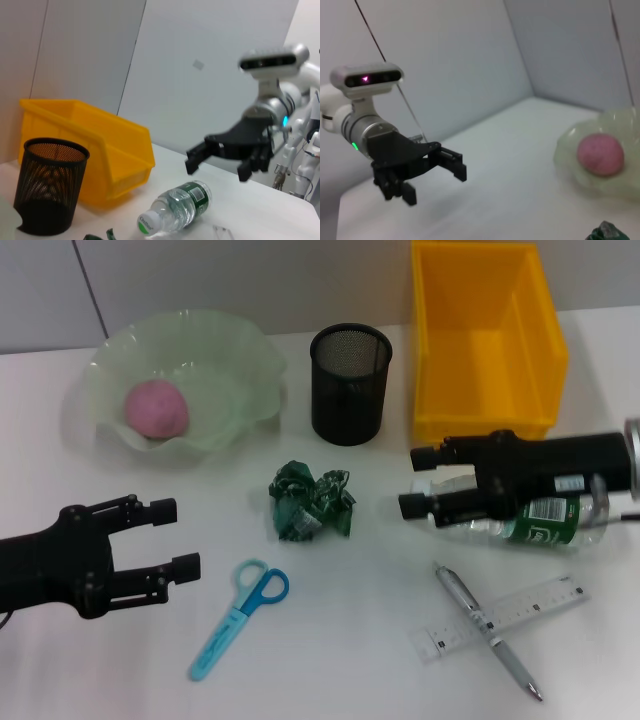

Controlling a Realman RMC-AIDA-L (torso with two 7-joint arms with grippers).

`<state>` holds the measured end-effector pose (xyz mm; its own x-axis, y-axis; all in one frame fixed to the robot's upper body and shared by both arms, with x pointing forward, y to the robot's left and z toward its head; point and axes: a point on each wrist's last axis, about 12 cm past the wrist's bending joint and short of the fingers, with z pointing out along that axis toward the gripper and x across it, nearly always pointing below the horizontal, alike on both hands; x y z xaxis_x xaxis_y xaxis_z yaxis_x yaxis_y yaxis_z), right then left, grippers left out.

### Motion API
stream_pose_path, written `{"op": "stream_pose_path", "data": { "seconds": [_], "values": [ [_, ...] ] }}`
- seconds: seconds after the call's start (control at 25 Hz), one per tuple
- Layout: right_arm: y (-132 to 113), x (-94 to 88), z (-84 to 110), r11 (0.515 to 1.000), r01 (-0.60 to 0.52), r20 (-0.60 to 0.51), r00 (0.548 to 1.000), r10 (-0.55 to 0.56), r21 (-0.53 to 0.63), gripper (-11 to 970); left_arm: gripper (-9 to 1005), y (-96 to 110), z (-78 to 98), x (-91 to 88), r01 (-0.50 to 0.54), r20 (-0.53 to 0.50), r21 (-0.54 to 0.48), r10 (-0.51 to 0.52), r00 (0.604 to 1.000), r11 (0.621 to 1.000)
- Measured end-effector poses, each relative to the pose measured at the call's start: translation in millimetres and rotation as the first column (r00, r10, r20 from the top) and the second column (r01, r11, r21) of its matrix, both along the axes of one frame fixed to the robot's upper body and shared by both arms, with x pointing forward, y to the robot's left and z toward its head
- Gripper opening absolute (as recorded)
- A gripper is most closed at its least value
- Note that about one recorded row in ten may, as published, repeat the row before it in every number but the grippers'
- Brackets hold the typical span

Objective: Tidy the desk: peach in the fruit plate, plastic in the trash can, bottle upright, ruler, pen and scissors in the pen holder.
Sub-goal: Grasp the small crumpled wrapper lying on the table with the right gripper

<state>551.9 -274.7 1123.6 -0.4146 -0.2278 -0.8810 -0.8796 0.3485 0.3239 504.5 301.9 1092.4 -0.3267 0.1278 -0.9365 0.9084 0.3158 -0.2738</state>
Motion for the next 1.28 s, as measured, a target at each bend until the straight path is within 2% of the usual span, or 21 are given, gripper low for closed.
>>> {"op": "stream_pose_path", "data": {
  "seconds": [0.12, 0.28, 0.48, 0.72, 0.92, 1.28],
  "values": [
    [20, 18.6, 25.2, 0.994, -0.044, -0.062, 0.997, 0.037, -0.103, 834, 811, 3, -3.4, -2.9, -0.002, -0.009, -0.002, 0.002, 1.000, 1.000],
    [49, 40.4, 50.9, 0.958, -0.094, -0.123, 0.990, 0.063, -0.271, 834, 811, 4, -6.6, -6.1, 0.011, -0.015, 0.018, -0.011, 1.000, 1.000],
    [86, 59.8, 65.8, 0.895, -0.113, -0.136, 0.989, 0.058, -0.433, 833, 811, 4, -8.5, -7.6, 0.017, -0.022, 0.028, -0.017, 1.000, 0.999],
    [122, 69.3, 54.6, 0.813, -0.107, -0.067, 0.994, 0.083, -0.572, 832, 811, 4, -8.6, -7.6, 0.016, -0.025, 0.030, -0.015, 1.000, 0.999],
    [138, 71.3, 36.3, 0.772, -0.083, -0.017, 0.995, 0.094, -0.631, 831, 811, 7, -8.1, -7.1, 0.010, -0.029, 0.037, -0.009, 1.000, 0.999],
    [148, 73.3, 12.2, 0.774, -0.053, 0.028, 0.995, 0.091, -0.631, 830, 811, 9, -7.6, -6.9, 0.006, -0.030, 0.040, -0.004, 1.000, 0.999]
  ]
}}
